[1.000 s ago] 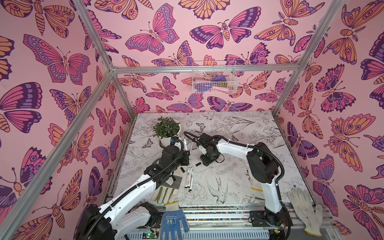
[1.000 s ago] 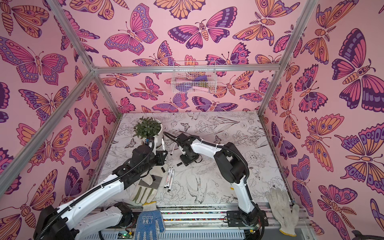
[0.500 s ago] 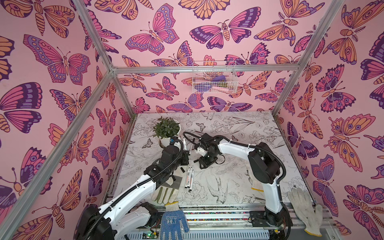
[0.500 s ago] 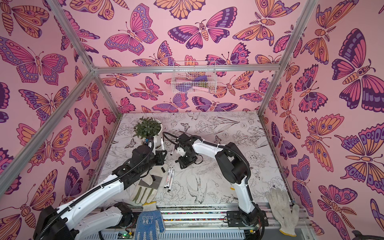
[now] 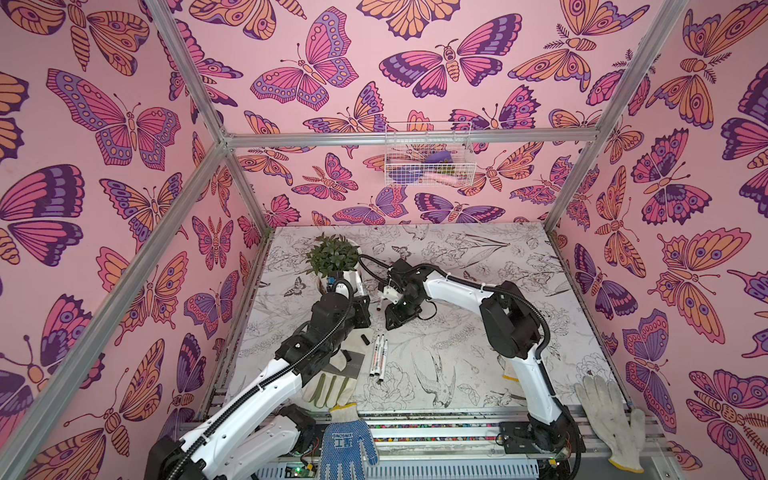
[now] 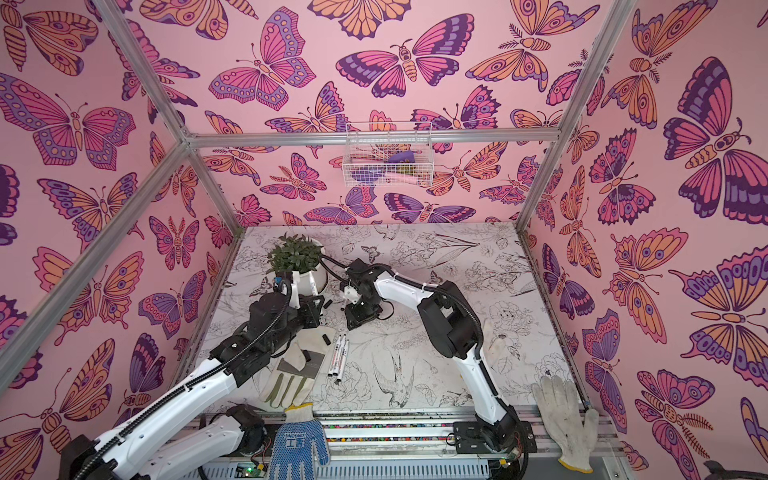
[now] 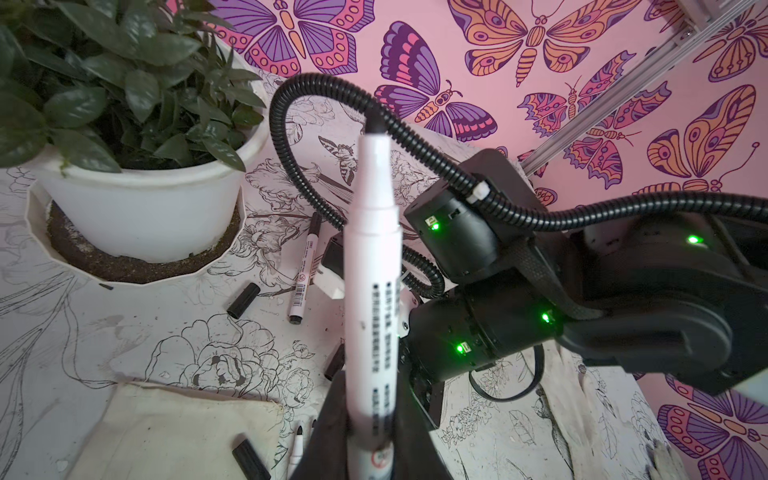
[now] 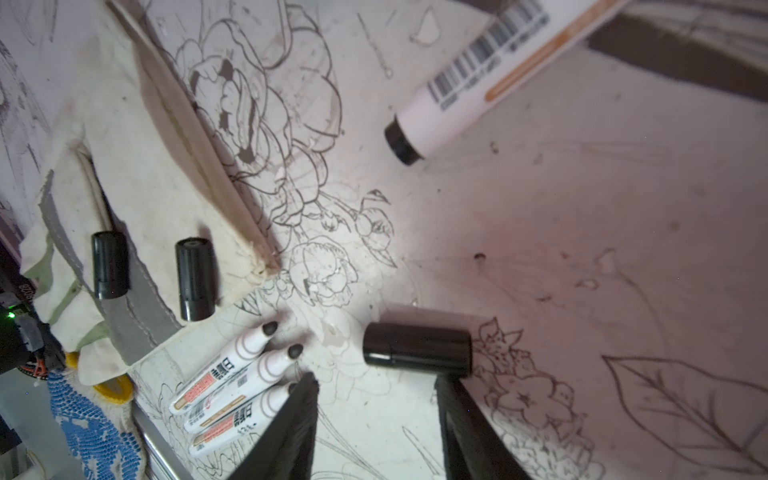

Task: Insert the pens into the pen caps
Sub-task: 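Close the right gripper on the black cap and lift it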

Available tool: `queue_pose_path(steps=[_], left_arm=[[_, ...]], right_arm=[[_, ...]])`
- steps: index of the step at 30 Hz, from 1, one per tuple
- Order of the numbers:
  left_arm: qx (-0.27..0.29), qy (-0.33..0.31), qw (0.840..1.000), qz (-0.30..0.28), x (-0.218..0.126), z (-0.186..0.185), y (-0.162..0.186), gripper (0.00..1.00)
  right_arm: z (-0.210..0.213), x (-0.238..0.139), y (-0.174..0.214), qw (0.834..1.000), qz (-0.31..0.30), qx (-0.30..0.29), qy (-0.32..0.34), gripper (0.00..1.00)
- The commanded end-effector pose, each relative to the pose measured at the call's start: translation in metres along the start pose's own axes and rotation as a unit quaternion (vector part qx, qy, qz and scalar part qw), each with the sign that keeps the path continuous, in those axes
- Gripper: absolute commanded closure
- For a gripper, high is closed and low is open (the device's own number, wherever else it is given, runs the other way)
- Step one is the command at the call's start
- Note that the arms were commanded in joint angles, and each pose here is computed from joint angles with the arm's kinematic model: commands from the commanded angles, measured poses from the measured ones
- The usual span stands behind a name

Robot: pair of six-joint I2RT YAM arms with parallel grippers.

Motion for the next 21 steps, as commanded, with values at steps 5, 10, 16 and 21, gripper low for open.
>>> queue_pose_path(steps=[5, 10, 16, 21], left_arm=[[0.001, -0.026, 1.0, -0.001, -0.01, 0.015, 0.003, 1.0], [0.007, -0.025, 1.0, -0.002, -0.014, 0.016, 0.003, 1.0], [0.013, -0.019, 1.0, 0.004, -0.014, 0.014, 0.004, 1.0], [0.015, -0.02, 1.0, 0.001, -0.013, 0.013, 0.003, 1.0]], right_arm=[[-0.016, 0.015, -0.001, 0.998, 0.034, 0.028, 0.039, 0.48], [-0.023, 0.021, 0.006, 0.996, 0.056, 0.038, 0.063, 0.54], [-0.021, 0.033, 0.02, 0.988, 0.1, 0.007, 0.114, 0.61], [-0.024, 0.04, 0.03, 0.974, 0.146, -0.018, 0.171, 0.66]])
Point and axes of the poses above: each gripper's point midway between its finger pads, its own x axis out along the fingers, its own z axis along the line the jaws close on, y = z × x, the point moved 5 cm from there along -x, back along the fingers, and after that the axes turned 14 degrees about -x, right-handed, at the moved point
